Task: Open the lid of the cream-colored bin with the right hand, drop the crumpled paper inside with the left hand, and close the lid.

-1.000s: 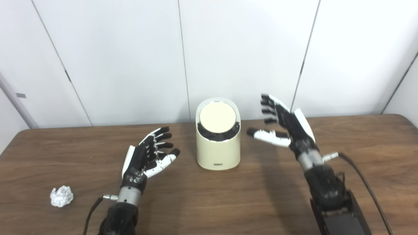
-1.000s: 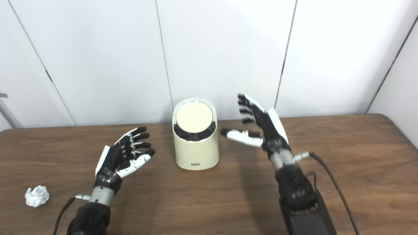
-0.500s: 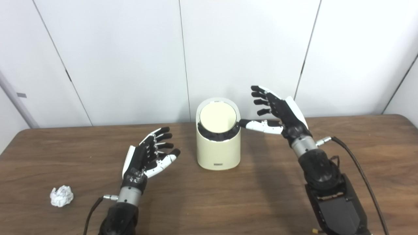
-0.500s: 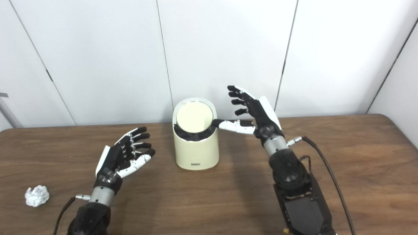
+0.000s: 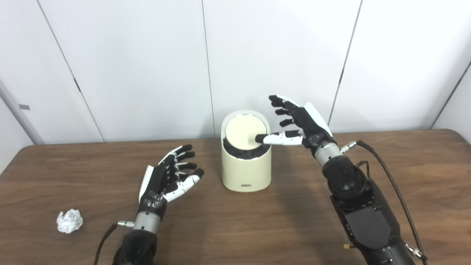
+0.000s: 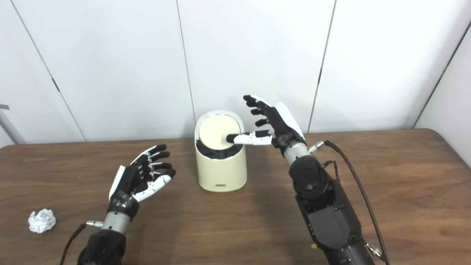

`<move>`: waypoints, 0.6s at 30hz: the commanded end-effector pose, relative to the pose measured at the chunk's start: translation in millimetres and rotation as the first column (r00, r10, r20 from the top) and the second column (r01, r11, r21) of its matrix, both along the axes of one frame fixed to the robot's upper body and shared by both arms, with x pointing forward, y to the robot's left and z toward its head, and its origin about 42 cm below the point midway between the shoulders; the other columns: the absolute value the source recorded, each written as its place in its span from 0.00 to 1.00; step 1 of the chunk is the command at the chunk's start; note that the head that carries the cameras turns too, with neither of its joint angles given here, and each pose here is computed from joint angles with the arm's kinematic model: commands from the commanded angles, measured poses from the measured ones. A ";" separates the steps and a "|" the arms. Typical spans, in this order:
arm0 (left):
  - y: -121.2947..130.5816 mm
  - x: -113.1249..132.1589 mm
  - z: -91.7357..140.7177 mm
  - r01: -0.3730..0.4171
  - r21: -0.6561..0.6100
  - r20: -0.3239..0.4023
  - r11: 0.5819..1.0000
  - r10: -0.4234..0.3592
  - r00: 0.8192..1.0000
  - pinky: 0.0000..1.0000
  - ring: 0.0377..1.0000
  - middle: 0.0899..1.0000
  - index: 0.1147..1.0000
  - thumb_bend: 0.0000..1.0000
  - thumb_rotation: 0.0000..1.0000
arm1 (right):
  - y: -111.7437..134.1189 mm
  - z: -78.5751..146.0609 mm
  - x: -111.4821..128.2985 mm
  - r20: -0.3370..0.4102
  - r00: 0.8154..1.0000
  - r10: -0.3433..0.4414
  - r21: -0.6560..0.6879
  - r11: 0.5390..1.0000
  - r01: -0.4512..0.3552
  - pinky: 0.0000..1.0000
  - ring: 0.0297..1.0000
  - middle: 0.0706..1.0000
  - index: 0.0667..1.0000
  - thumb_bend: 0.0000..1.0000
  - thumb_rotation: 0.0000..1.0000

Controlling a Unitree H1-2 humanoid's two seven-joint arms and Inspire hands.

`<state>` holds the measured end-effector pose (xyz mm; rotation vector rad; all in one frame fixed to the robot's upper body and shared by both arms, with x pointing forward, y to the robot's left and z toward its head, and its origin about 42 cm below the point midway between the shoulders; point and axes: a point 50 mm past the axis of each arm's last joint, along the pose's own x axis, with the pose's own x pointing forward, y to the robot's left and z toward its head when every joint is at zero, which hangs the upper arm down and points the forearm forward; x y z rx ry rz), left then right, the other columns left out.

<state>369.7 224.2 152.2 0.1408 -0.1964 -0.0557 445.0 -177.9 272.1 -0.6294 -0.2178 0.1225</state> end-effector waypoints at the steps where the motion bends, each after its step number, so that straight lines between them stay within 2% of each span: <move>1: -3.0 4.4 17.9 0.006 0.004 0.082 1.000 -0.007 0.997 0.53 0.68 0.78 0.80 0.64 0.19 | 7.9 32.0 6.5 0.093 0.996 0.014 -0.009 1.000 -0.013 0.75 0.86 0.86 0.87 0.79 0.35; 11: -3.5 3.9 17.0 0.006 0.012 0.081 1.000 -0.007 0.997 0.53 0.68 0.77 0.80 0.64 0.20 | 16.2 32.1 12.1 0.085 0.996 0.018 -0.048 0.999 -0.014 0.67 0.83 0.87 0.88 0.79 0.37; 16: -4.2 2.8 17.2 0.006 0.001 0.078 1.000 -0.006 0.997 0.54 0.69 0.78 0.80 0.63 0.16 | 22.7 31.2 13.5 0.080 0.997 0.018 -0.071 0.997 -0.013 0.63 0.81 0.87 0.87 0.81 0.37; 18: -4.2 2.4 17.0 0.007 0.005 0.079 1.000 -0.007 0.997 0.54 0.69 0.78 0.80 0.64 0.18 | 25.7 30.9 13.8 0.077 0.997 0.017 -0.078 0.997 -0.010 0.62 0.80 0.86 0.87 0.82 0.38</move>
